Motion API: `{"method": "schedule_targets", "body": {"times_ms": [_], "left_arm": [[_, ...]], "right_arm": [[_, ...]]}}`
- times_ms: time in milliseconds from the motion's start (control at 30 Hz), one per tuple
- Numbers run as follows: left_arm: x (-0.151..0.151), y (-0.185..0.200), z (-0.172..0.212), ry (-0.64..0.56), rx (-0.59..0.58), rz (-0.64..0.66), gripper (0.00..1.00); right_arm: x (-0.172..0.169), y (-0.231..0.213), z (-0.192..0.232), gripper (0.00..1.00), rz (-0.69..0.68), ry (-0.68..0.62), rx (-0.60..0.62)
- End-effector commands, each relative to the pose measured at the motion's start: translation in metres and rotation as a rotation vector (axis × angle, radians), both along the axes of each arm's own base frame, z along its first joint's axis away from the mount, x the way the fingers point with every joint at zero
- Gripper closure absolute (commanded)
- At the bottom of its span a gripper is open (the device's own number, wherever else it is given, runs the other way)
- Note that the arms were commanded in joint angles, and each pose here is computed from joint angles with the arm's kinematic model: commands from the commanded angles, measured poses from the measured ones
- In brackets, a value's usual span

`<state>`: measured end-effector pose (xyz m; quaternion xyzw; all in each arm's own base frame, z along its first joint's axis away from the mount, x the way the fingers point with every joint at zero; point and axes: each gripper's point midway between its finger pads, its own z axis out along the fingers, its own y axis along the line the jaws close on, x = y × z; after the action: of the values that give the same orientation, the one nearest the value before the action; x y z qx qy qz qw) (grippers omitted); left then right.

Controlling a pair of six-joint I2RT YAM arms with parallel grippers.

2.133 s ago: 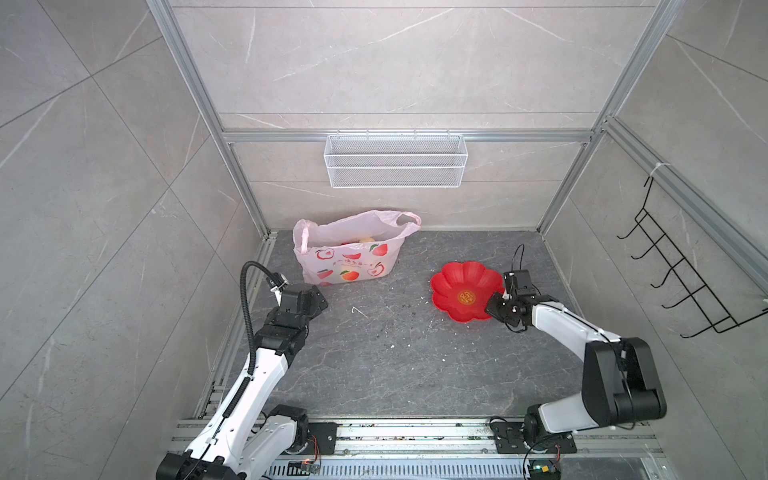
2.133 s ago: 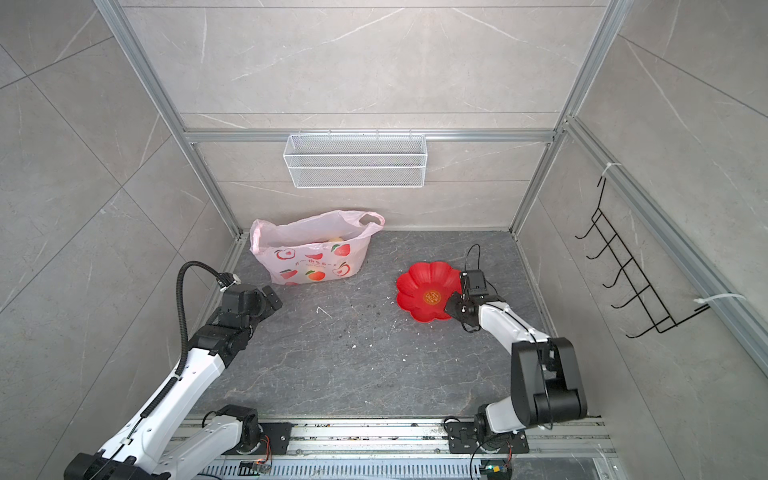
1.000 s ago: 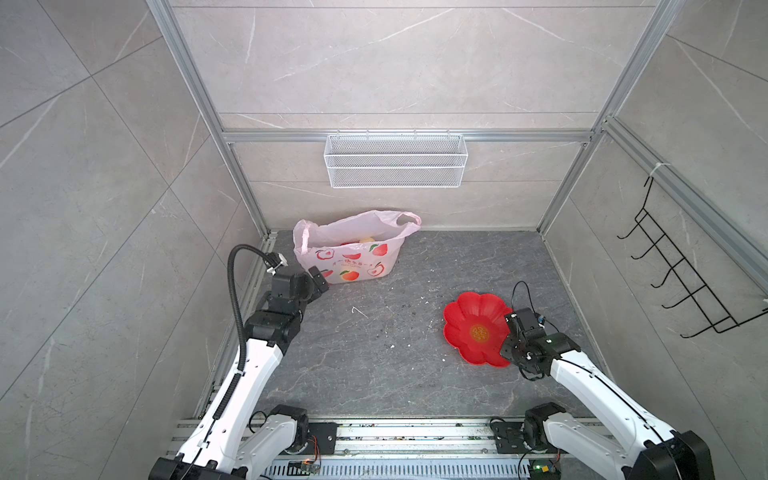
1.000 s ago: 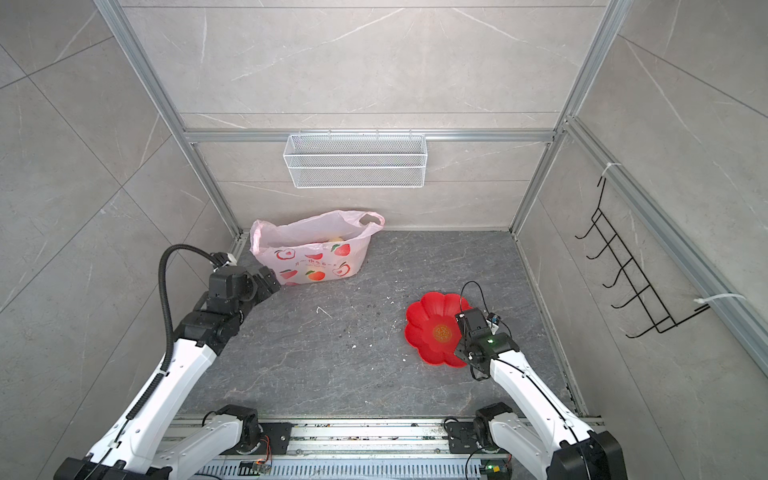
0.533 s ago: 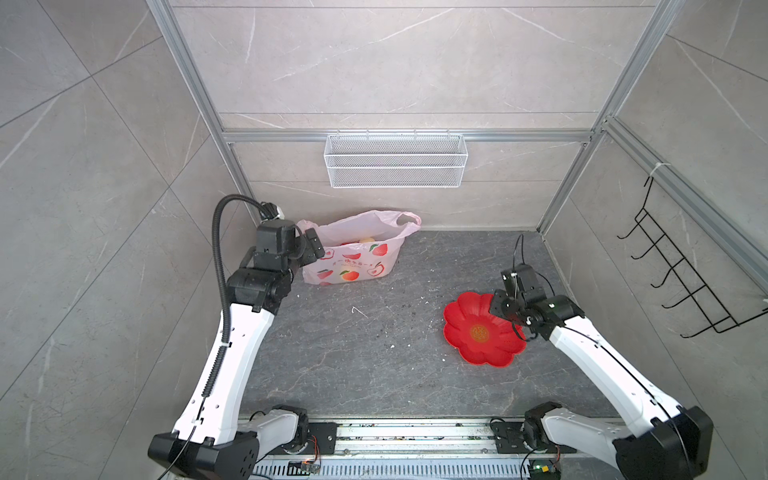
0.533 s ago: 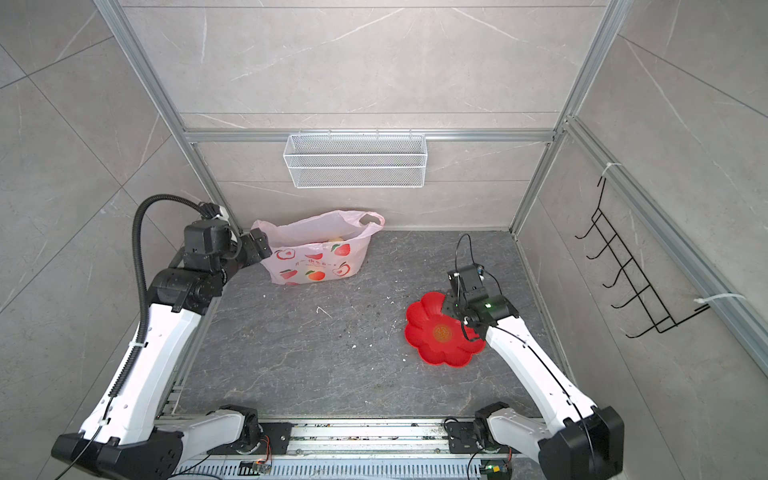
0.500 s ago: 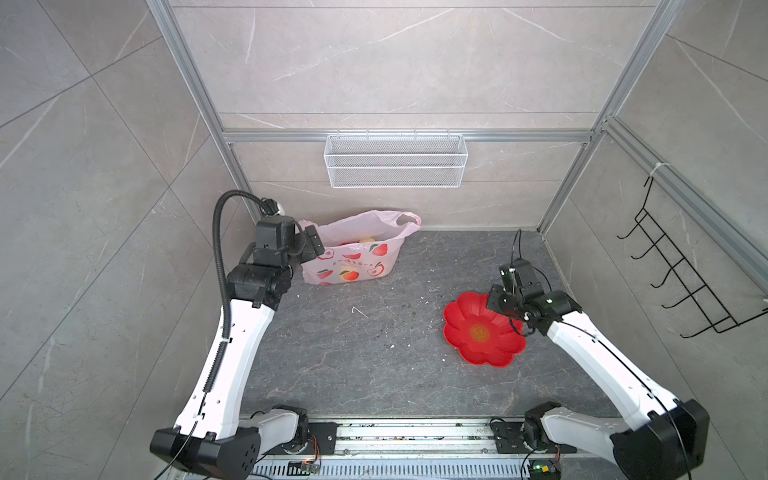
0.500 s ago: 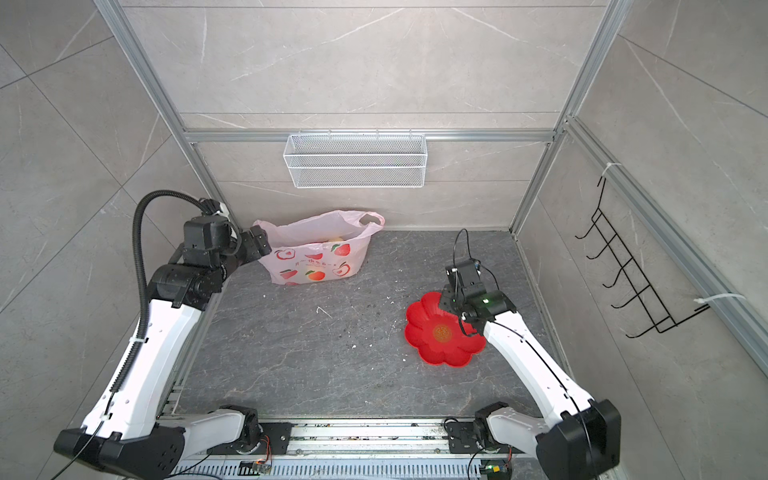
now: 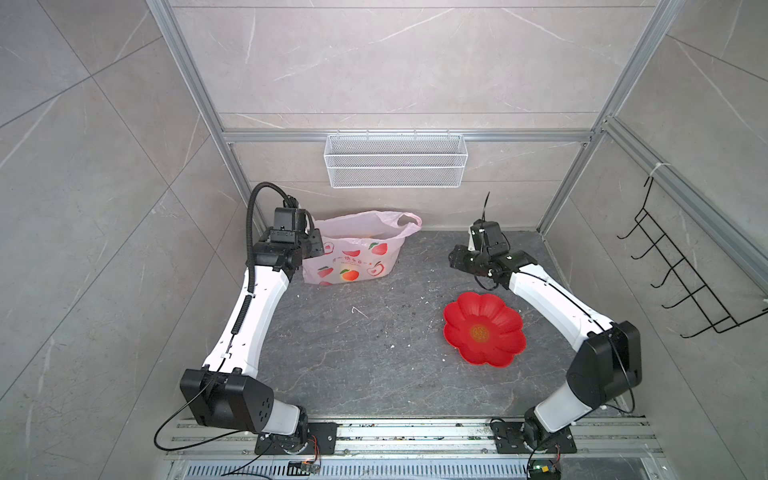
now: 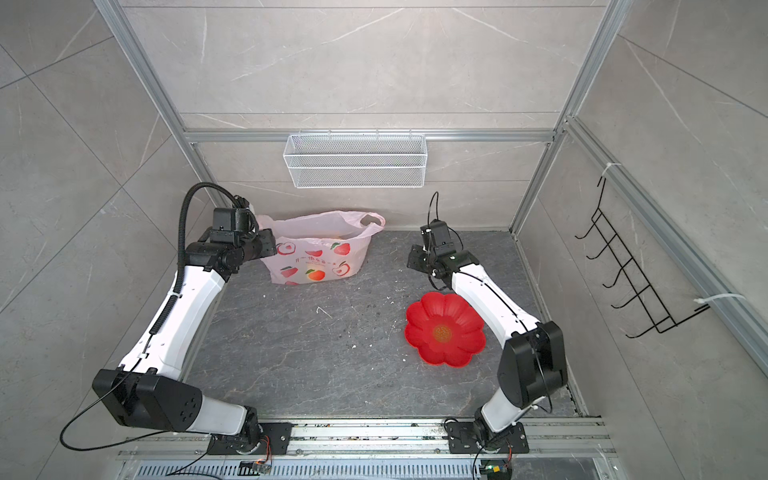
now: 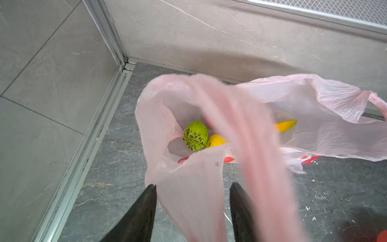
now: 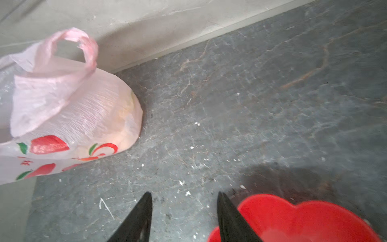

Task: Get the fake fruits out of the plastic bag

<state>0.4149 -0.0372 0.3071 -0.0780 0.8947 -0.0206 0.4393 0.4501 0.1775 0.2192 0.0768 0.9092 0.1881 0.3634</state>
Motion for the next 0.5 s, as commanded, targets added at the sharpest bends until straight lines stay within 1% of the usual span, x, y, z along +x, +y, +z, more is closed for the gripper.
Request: {"method": "schedule_targets", "body": {"times_ms": [0, 100, 200, 300, 467], "left_arm": [[-0.010, -0.003, 0.019, -0.084, -0.034, -0.025, 0.54], [-0.020, -0.007, 0.010, -0.074, -0.069, -0.037, 0.62], [-0.029, -0.010, 0.001, -0.062, -0.094, -0.047, 0.66], [-0.039, -0.012, -0.006, -0.053, -0.118, -0.053, 0.67], [-0.059, -0.013, -0.011, -0.050, -0.146, -0.061, 0.68]], "right_arm": [[0.024, 0.041, 0.015, 0.44, 0.077, -0.020, 0.178], [0.040, 0.060, 0.023, 0.40, 0.082, -0.044, 0.292], [0.050, 0.073, 0.028, 0.37, 0.079, -0.050, 0.358], [0.058, 0.086, 0.030, 0.34, 0.081, -0.047, 0.398], [0.068, 0.103, 0.029, 0.33, 0.084, -0.050, 0.502]]}}
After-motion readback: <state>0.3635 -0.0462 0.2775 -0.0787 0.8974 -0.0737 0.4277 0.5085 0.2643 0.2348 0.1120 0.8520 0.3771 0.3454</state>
